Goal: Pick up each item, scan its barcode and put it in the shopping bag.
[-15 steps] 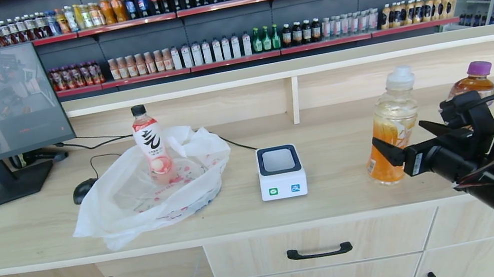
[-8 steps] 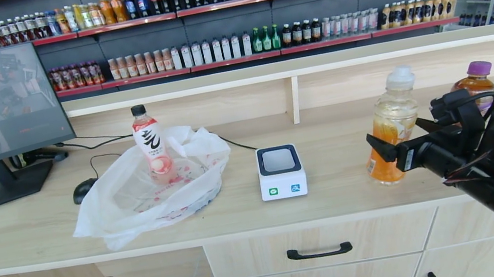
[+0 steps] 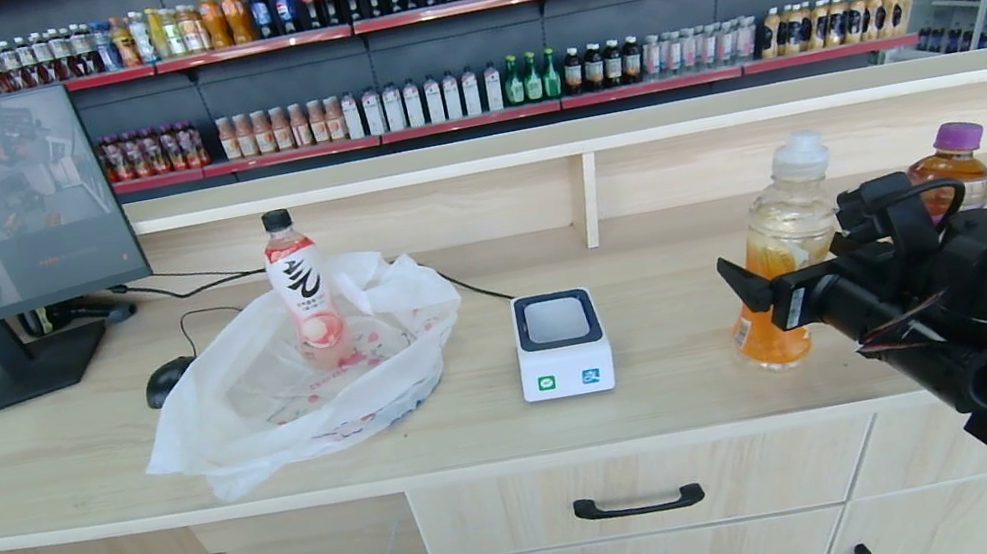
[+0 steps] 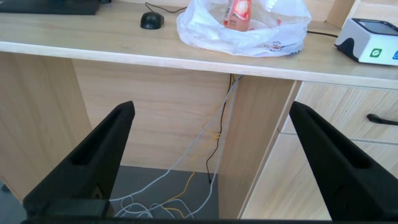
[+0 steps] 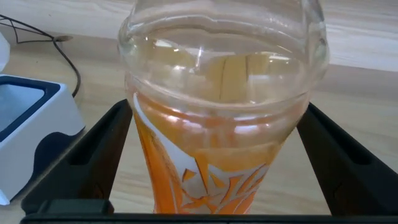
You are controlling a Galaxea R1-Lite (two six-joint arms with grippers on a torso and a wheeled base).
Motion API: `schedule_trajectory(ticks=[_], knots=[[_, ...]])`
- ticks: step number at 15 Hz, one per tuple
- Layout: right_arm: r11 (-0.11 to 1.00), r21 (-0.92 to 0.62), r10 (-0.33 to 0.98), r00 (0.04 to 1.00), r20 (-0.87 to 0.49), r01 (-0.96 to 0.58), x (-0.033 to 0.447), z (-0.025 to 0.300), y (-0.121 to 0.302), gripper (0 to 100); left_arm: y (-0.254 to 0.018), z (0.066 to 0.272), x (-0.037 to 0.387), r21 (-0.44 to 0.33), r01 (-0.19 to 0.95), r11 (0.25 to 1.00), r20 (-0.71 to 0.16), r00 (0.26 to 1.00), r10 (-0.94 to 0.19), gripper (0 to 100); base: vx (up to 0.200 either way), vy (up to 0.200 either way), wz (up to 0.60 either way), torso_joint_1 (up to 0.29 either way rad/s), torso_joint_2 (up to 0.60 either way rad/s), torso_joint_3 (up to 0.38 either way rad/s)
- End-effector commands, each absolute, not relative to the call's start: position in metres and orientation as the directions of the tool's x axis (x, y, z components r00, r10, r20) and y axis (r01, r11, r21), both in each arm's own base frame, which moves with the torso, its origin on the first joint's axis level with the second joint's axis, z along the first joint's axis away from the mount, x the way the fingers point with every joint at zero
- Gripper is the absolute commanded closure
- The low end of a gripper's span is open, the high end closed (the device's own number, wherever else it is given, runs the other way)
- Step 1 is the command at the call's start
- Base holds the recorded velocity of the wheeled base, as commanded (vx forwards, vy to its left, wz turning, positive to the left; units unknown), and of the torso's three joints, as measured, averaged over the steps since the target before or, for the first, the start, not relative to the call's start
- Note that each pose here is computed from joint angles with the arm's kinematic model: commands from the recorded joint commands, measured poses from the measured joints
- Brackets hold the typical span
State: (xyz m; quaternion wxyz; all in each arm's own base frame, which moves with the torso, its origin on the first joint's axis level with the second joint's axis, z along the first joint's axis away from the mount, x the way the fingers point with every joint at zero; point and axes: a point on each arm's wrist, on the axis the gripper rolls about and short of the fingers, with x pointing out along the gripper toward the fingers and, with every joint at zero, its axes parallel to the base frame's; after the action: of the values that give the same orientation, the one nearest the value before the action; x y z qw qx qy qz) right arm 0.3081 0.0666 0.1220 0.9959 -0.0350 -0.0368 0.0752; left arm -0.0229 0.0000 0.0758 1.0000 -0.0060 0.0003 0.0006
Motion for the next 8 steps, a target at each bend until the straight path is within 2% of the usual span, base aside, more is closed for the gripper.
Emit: schedule_trajectory(ticks=[1,7,8], knots=[[0.987,-0.075,0.149,0.986,0.076,-0.144,0.3161,0.1208,0.0675,0,0.0,0.0757,-0.0229,-0.012,-0.002,1.0,0.0,1.0,0.002,0,0.0,0.0,0.0,0.0,0.0,0.0],[0.988,-0.075,0.144,0.986,0.083,-0.138,0.3219,0.1197,0.0686,0,0.0,0.0756,-0.0229,-0.012,-0.002,1.0,-0.002,1.0,0.002,0,0.0,0.0,0.0,0.0,0.0,0.0],[0.988,-0.075,0.143,0.986,0.087,-0.137,0.3222,0.1204,0.0682,100,0.0,0.0757,-0.0229,-0.012,-0.002,1.0,0.0,1.0,0.002,0,0.0,0.0,0.0,0.0,0.0,0.0]])
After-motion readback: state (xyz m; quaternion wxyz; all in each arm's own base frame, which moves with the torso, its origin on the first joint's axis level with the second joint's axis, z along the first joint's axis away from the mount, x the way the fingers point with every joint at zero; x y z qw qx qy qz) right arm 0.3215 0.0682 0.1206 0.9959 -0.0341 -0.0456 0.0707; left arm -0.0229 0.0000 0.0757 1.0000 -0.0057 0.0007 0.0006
